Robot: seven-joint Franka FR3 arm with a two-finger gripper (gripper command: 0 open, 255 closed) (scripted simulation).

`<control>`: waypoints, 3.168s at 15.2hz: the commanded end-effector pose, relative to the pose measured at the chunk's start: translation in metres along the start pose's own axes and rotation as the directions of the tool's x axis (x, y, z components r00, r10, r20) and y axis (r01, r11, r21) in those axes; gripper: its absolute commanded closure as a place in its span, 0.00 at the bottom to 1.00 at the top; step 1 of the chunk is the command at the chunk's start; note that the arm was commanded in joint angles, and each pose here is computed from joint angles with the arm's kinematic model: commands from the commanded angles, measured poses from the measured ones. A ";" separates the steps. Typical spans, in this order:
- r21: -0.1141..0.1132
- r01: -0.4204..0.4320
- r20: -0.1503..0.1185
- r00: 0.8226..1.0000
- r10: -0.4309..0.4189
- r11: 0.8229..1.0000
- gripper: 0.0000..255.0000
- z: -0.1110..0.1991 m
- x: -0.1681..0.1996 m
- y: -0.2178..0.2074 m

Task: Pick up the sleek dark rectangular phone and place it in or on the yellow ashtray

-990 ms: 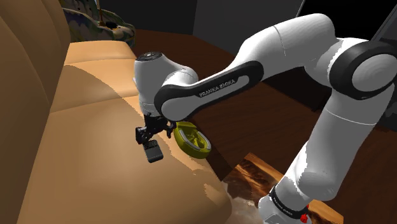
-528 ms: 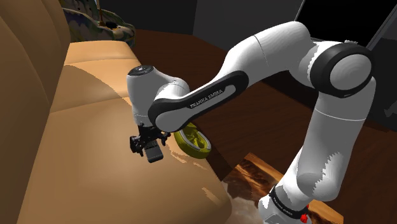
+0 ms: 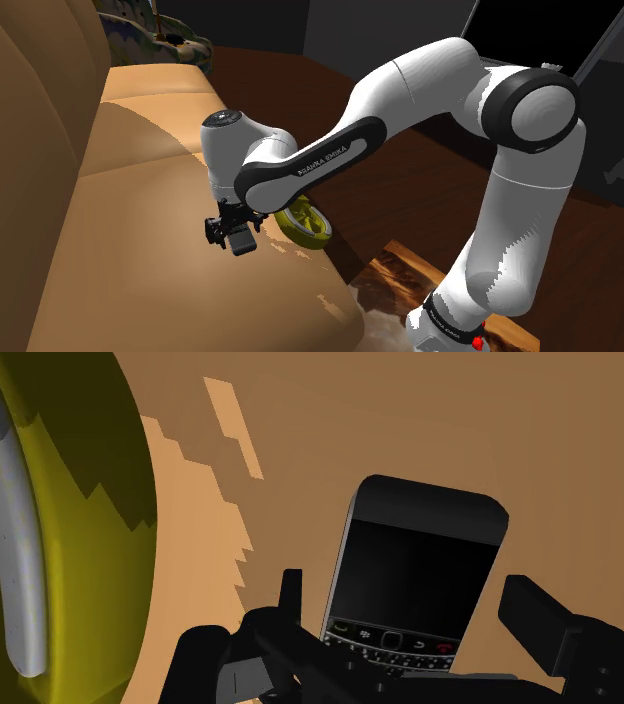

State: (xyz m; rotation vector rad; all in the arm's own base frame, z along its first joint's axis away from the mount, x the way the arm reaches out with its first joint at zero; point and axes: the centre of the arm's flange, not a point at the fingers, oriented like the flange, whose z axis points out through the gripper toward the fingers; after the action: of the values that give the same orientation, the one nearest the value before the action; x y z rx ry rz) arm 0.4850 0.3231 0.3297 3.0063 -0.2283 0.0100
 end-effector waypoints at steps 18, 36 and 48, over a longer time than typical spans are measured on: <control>0.000 0.000 0.000 1.000 0.000 1.000 1.00 -0.031 0.001 0.004; 0.000 0.000 0.000 1.000 0.000 1.000 1.00 -0.126 0.002 0.016; 0.000 0.000 0.000 1.000 0.000 1.000 1.00 -0.116 -0.020 0.159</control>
State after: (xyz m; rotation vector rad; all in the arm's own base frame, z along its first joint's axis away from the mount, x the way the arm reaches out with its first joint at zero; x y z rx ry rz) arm 0.4450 0.1963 0.4654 3.0054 -0.2305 0.0101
